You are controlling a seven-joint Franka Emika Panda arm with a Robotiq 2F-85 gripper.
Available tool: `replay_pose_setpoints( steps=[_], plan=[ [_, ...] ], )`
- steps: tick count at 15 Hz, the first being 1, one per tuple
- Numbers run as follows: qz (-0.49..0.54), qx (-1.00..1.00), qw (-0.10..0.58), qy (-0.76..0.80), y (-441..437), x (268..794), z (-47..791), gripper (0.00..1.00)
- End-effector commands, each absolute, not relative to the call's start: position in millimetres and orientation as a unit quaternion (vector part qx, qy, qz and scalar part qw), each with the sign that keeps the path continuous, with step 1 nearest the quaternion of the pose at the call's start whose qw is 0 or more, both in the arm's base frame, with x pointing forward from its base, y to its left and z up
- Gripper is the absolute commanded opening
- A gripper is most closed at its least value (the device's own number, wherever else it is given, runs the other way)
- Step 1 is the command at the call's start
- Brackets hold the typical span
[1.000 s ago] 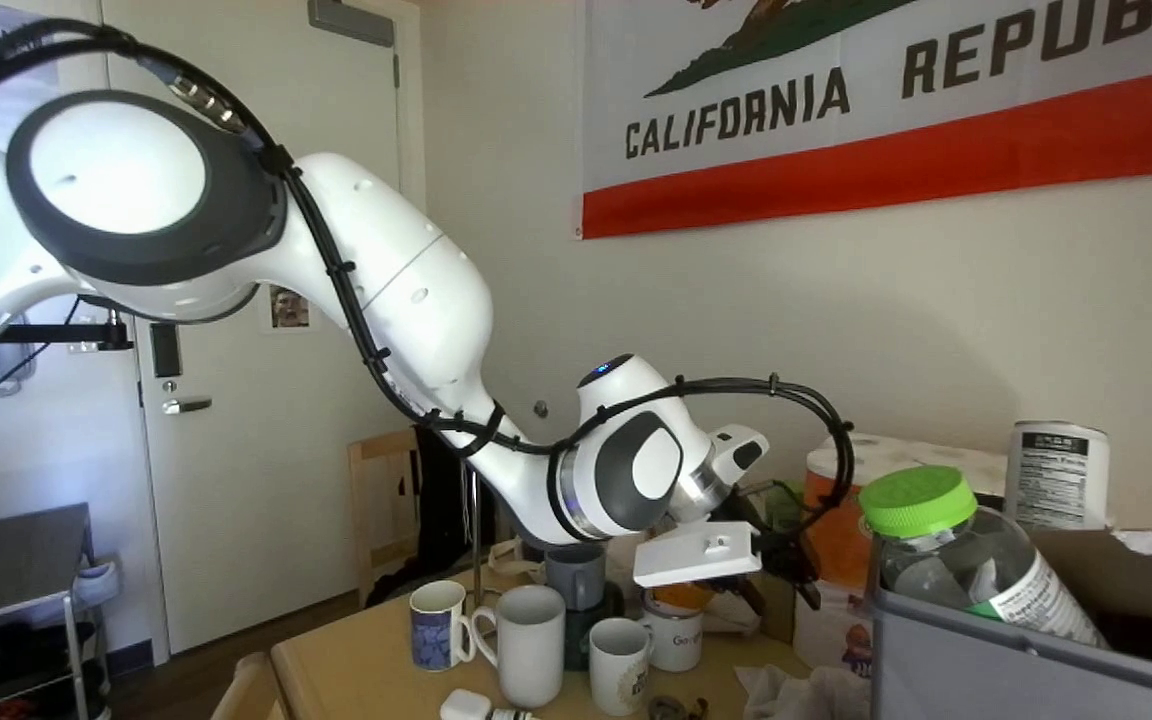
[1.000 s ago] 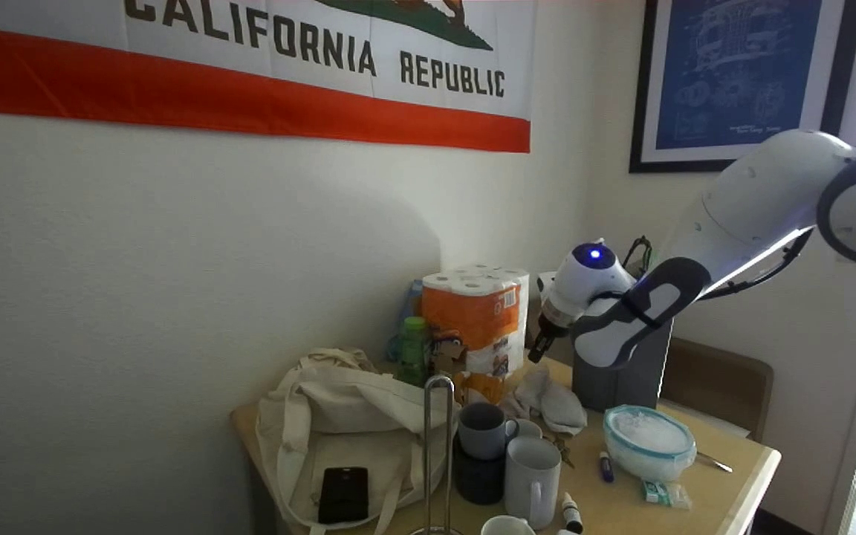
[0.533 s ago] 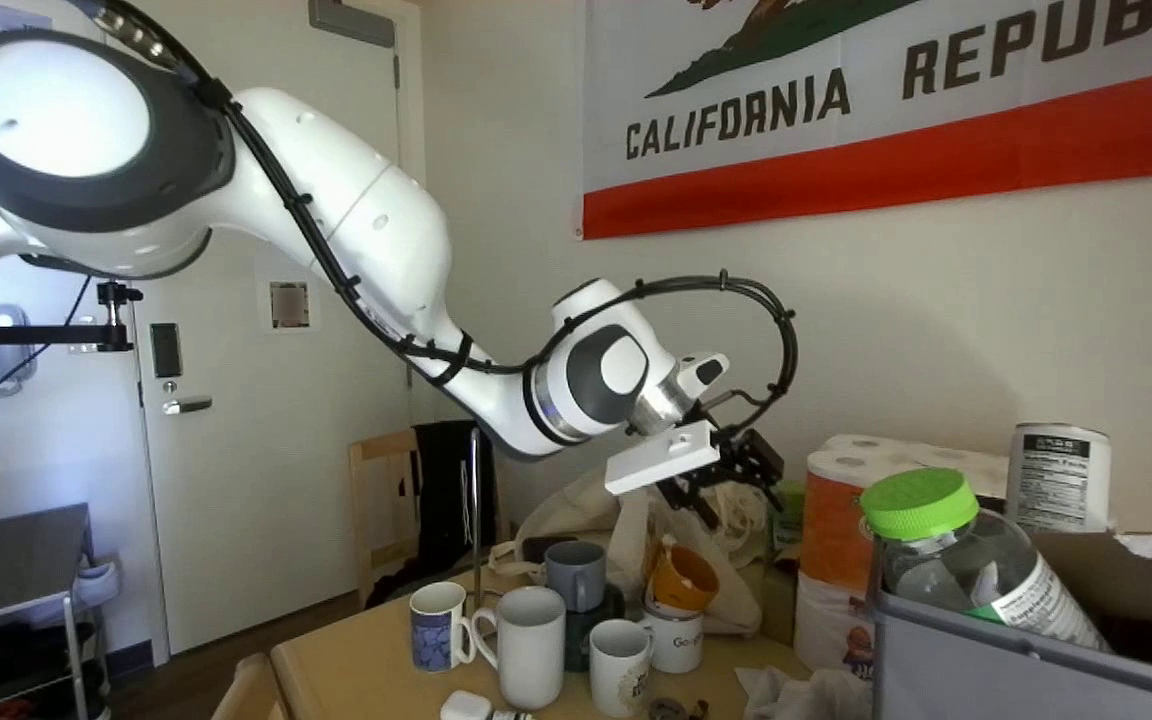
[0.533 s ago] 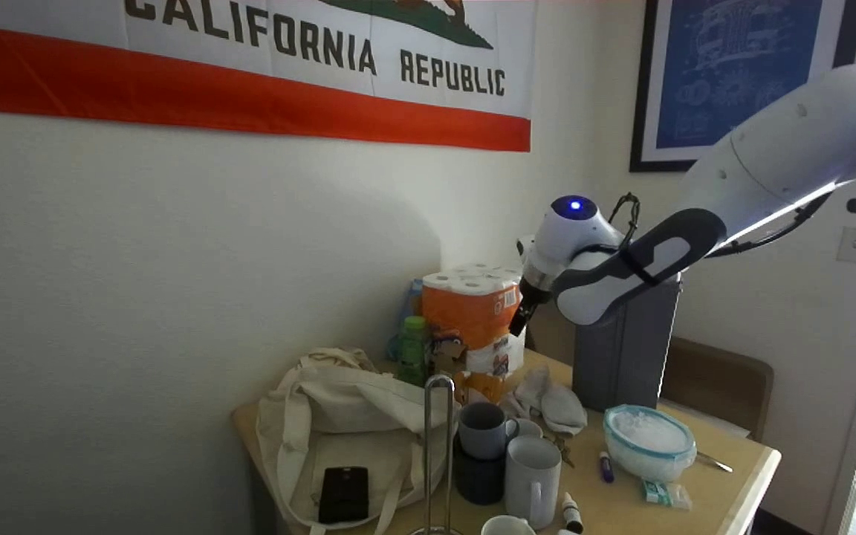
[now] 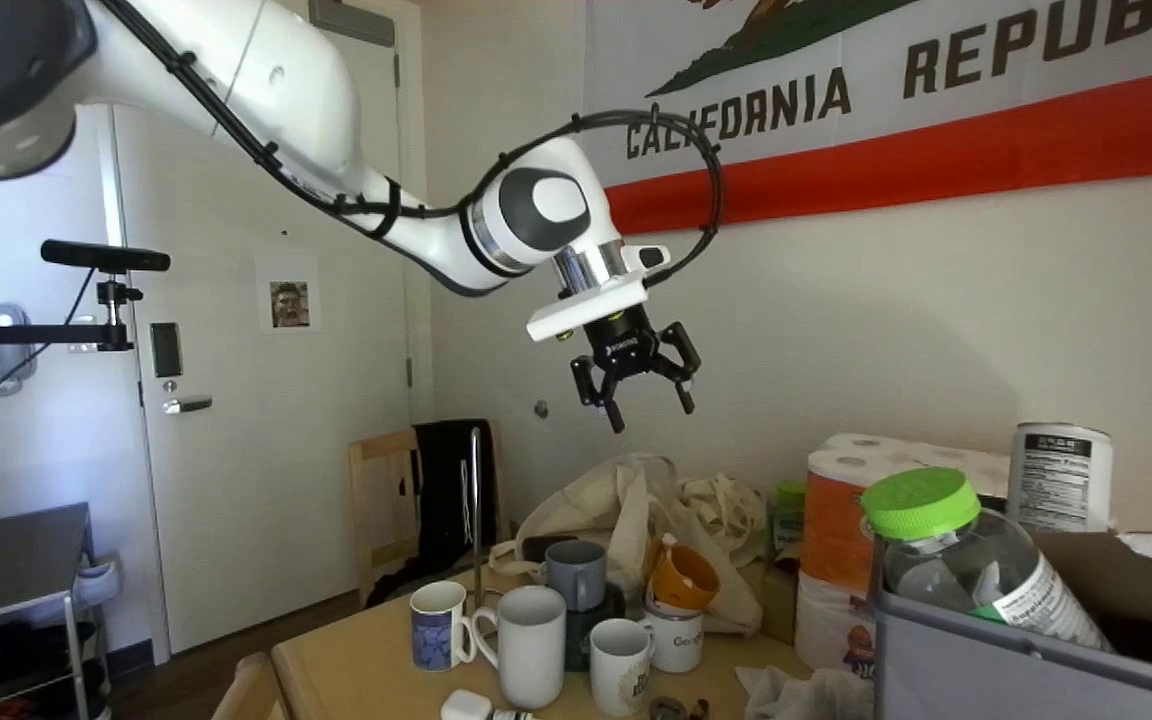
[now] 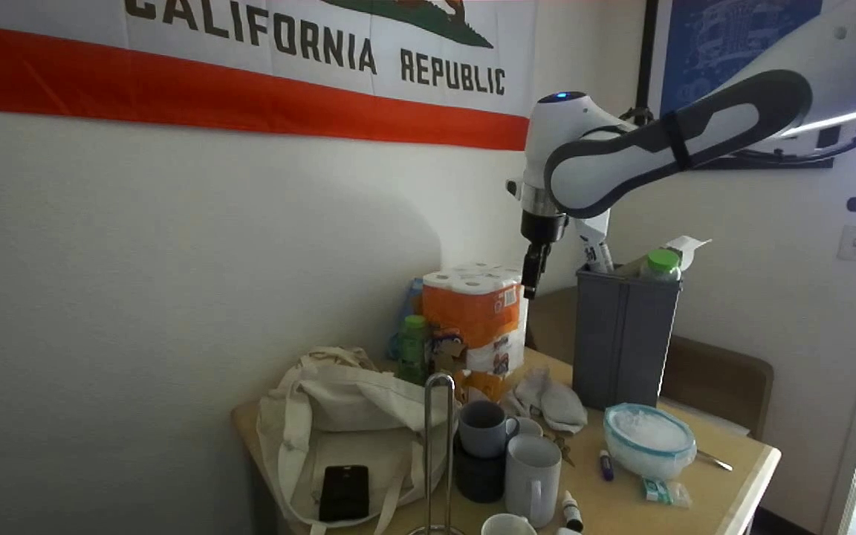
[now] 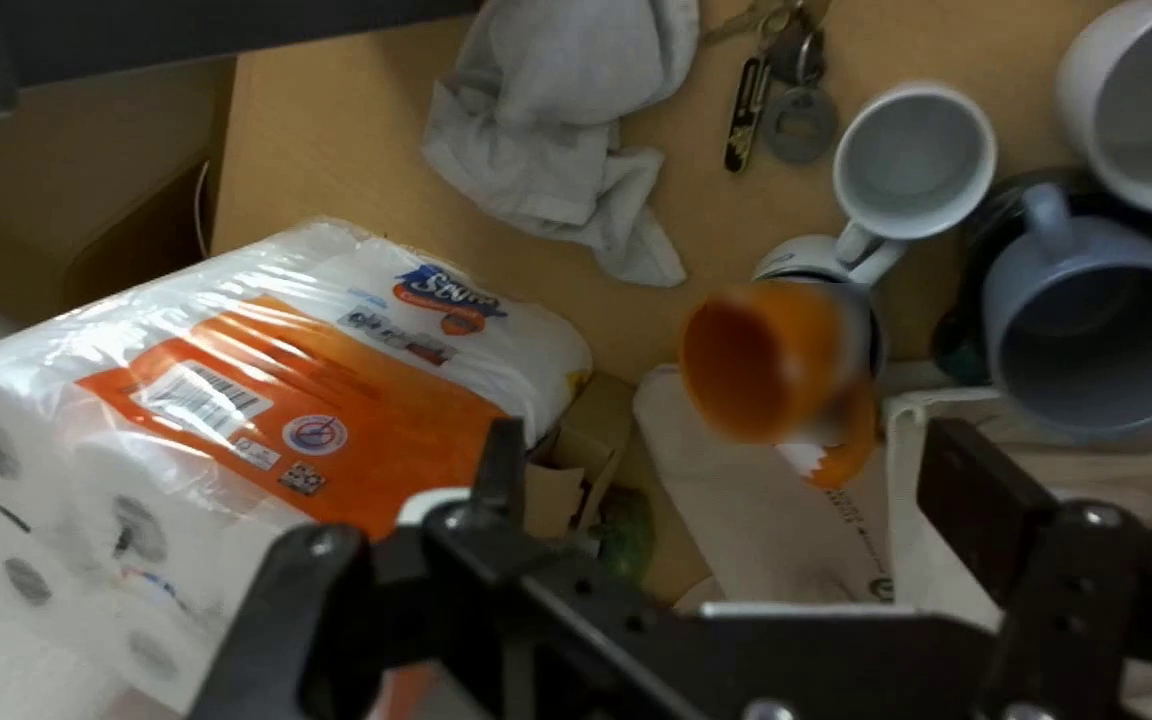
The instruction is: Use the white towel to wipe the cup in the left front
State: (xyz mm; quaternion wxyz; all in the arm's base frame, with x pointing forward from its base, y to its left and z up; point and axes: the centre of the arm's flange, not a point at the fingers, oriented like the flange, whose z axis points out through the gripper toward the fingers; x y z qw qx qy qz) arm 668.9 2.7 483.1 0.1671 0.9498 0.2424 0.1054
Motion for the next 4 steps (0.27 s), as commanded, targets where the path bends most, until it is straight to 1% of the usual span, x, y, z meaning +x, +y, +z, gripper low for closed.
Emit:
replay_pose_setpoints(
  steps=[1,4],
  plan=[
    [0.062,0.95,0.141,0.272,-6,653,518,1.0],
    [0.05,0.947,0.127,0.292,-16,639,527,1.0]
  ],
)
